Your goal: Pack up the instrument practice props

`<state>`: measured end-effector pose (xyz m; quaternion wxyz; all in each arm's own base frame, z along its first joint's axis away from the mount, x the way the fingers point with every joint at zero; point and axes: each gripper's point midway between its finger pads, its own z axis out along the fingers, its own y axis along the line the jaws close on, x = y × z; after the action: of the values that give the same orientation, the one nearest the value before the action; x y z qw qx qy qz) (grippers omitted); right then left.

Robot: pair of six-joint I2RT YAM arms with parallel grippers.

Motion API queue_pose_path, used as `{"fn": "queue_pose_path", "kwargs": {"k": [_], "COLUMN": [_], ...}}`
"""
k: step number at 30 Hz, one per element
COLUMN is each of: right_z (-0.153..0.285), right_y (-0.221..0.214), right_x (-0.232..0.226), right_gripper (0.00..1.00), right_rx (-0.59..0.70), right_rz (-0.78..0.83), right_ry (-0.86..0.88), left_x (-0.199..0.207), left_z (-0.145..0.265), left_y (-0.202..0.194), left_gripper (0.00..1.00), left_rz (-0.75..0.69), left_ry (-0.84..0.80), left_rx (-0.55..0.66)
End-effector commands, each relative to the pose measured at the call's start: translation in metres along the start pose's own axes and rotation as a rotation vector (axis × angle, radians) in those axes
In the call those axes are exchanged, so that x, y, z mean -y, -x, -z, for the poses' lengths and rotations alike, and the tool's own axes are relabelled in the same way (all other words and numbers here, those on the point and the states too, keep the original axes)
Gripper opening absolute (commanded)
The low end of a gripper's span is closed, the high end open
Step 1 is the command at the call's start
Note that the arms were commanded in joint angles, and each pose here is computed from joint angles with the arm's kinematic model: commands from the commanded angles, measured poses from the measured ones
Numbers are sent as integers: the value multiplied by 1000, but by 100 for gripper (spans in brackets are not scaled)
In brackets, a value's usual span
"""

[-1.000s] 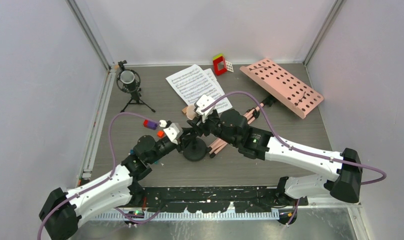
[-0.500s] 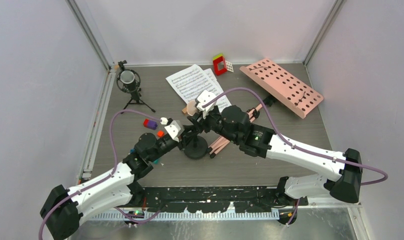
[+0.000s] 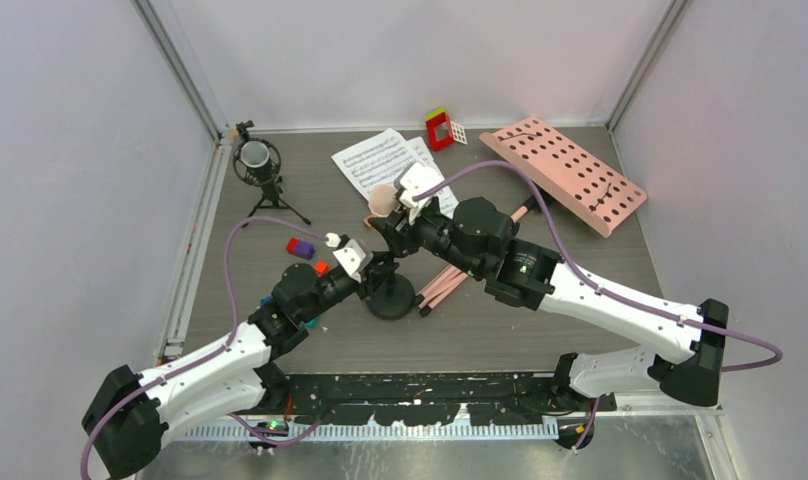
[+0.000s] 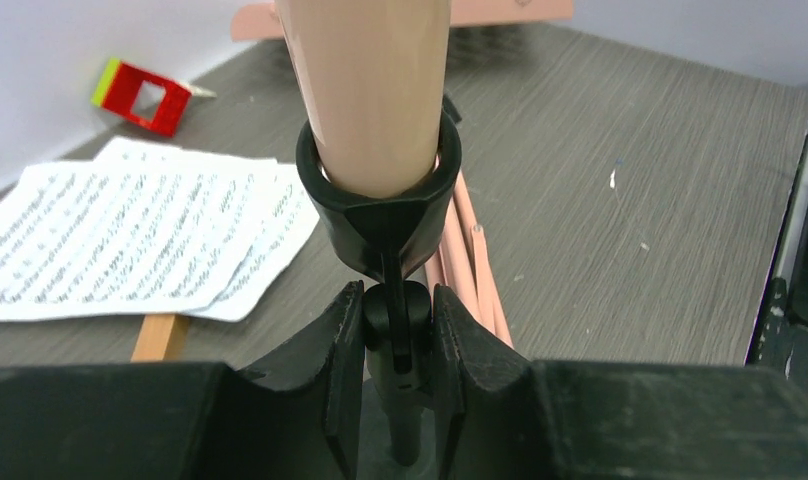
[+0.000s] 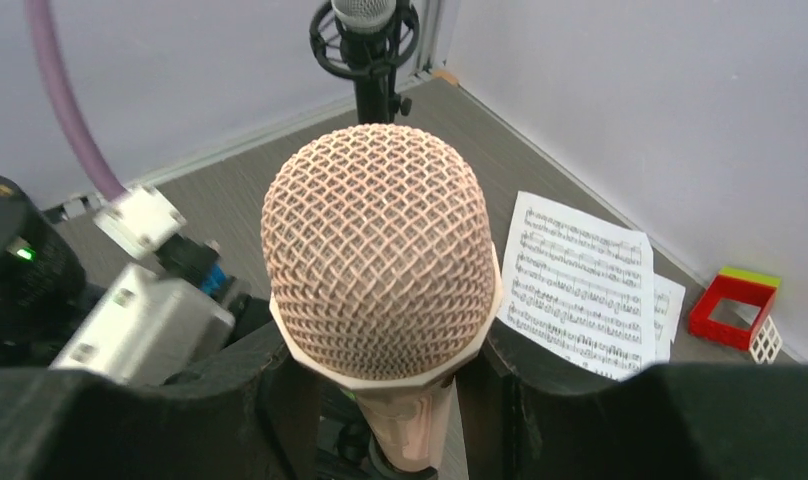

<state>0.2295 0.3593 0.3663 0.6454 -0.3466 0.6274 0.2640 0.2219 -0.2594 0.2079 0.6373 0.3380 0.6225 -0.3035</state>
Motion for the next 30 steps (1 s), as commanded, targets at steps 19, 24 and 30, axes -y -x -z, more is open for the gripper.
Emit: {"fn": "queue_pose_path", "kwargs": {"k": [19, 24, 30], "right_z": [101, 70, 47], "right_y": [157, 64, -36], "right_x": [119, 152, 191], "right_gripper": [0, 0, 1], "right_rx": [418, 142, -115], "right_rz": [-161, -204, -447], "right_ry": [-569, -701, -740], "left_x": [-2, -13, -14], "left_z": [44, 58, 67], "left_y": [-79, -59, -59], "left_gripper": [0, 0, 0], "left_rz": [18, -24, -23], "left_ry": [54, 107, 120], "left_rx": [-285, -268, -275]}}
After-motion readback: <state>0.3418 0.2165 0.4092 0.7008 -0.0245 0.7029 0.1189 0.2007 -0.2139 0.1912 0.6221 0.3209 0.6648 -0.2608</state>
